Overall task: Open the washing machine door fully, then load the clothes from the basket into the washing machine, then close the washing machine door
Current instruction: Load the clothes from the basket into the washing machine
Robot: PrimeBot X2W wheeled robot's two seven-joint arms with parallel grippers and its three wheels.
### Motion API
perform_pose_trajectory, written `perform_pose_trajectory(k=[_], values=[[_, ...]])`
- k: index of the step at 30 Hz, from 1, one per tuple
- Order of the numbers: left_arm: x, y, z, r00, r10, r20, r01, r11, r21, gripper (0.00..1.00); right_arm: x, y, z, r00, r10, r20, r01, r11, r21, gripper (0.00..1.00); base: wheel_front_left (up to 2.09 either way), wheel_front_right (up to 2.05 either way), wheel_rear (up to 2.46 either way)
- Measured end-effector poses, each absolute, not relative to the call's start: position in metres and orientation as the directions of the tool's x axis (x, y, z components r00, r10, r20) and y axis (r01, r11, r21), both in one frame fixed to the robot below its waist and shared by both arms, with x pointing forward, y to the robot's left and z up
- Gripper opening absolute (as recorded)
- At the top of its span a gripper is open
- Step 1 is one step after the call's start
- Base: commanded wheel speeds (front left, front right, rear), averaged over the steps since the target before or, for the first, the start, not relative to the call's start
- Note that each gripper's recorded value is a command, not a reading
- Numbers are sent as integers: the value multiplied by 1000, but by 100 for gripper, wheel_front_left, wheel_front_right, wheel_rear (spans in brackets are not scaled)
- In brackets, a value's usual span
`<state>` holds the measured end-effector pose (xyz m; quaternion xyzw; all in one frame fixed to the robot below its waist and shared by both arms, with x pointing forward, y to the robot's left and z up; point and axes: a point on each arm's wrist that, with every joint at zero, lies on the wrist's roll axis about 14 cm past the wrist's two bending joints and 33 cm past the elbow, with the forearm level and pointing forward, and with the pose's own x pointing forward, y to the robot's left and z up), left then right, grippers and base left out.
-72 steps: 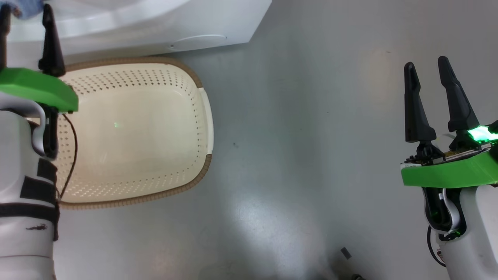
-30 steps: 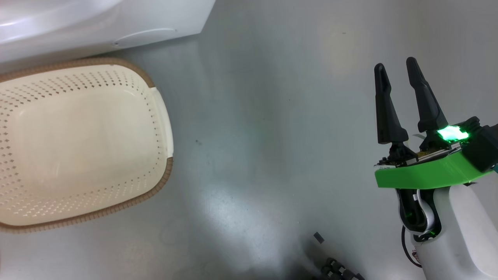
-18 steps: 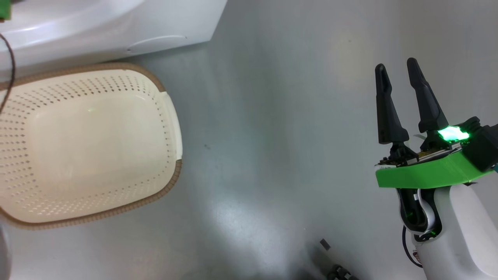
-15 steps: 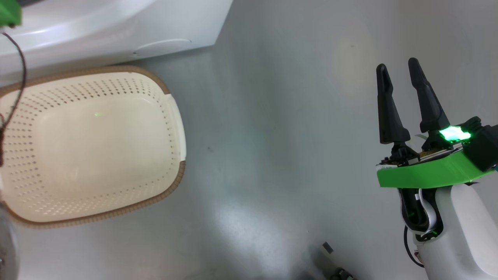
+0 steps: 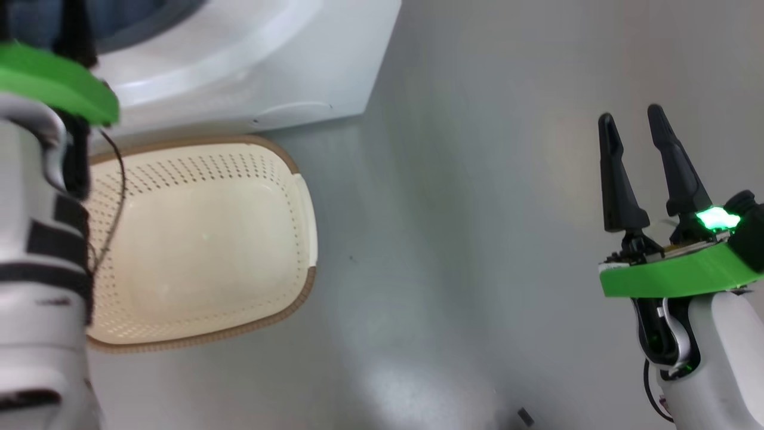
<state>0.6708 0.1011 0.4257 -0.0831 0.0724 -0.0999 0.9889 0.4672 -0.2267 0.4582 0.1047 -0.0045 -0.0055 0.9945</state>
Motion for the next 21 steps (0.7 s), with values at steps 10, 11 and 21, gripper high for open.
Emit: perform_pose_trajectory(k=[10,11,21], values=[[613,131,448,986,-152,-73,137,974,-181,100,449,-222,479,999,21,40,-29,980,196,100,0,0,0],[607,135,450,987,-145,-69,131,976,-176,100,447,-221,481,999,25,43,-33,980,194,100,0,0,0],[547,161,471,995,-96,-25,90,983,-160,100,425,-215,496,997,53,64,-64,980,187,100,0,0,0]])
